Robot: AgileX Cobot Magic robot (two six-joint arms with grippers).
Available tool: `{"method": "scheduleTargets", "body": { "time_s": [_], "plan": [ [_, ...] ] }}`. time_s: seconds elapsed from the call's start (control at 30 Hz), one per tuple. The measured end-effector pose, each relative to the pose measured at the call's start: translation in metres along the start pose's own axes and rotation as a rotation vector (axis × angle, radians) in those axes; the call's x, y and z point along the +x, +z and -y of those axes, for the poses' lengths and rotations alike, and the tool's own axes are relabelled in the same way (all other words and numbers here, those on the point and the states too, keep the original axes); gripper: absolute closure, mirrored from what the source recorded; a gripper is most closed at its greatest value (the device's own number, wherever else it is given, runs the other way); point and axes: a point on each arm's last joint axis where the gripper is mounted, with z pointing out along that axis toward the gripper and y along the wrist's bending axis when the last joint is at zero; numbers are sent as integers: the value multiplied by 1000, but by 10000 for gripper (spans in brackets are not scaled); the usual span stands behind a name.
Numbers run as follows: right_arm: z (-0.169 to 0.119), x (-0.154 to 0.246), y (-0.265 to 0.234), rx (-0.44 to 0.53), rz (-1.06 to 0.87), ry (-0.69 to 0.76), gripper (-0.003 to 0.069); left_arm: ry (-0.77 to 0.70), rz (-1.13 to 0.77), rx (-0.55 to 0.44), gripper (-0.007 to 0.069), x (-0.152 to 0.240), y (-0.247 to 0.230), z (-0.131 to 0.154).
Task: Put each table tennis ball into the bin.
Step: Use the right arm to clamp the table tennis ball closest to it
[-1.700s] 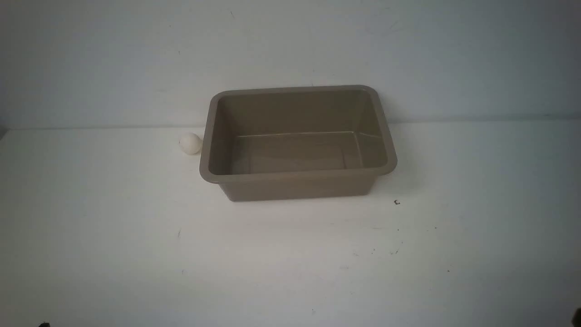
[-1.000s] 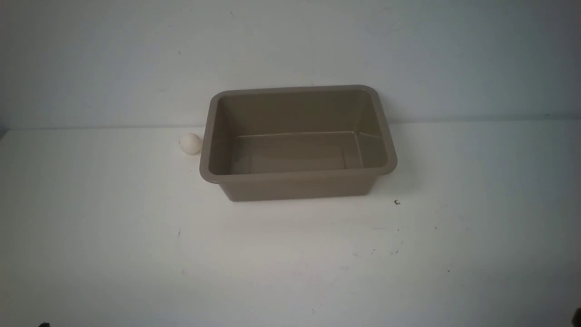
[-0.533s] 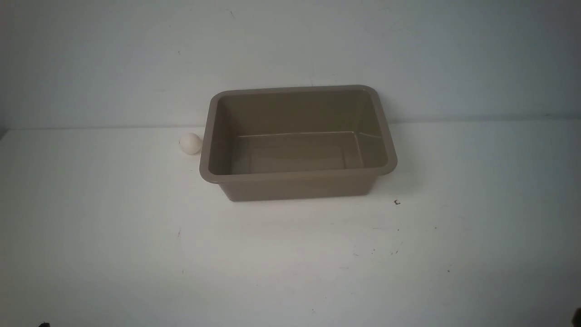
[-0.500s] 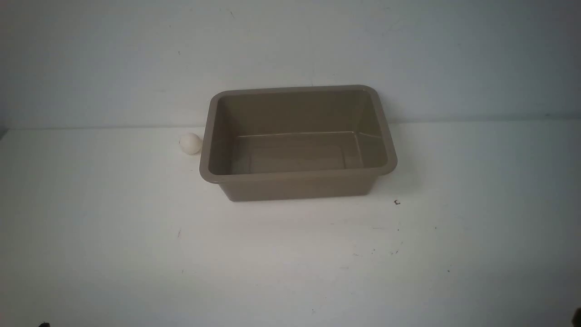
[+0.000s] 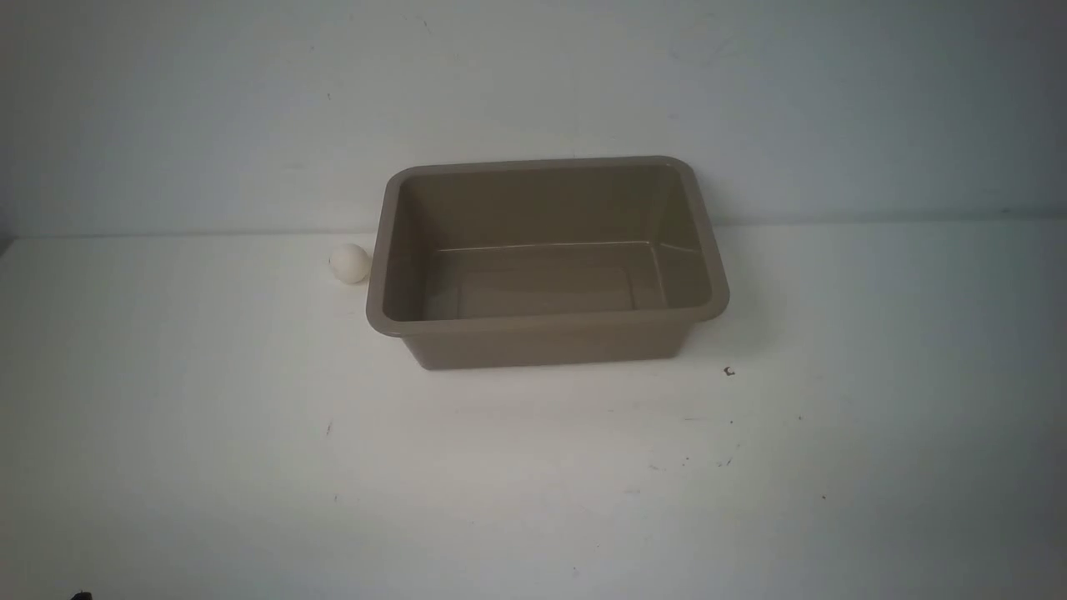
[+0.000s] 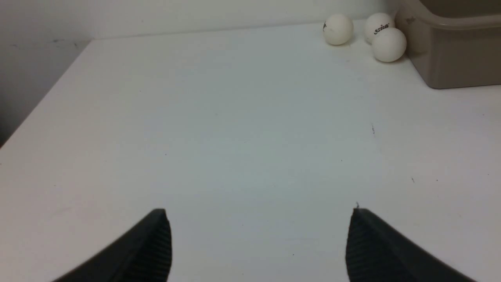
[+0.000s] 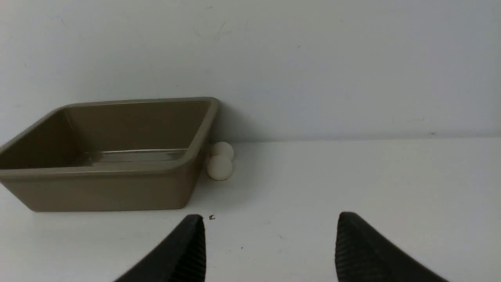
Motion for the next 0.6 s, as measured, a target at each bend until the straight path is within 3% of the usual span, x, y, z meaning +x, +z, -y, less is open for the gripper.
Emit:
{"method": "scheduleTargets", "body": {
  "time_s": [0.27,0.6],
  "plan": [
    [-8,-51,-20,-50,68,61,251,0,0,0,84,0,0,0],
    [-12,-58,-22,-107,136,135,251,0,0,0,84,0,0,0]
  ]
}}
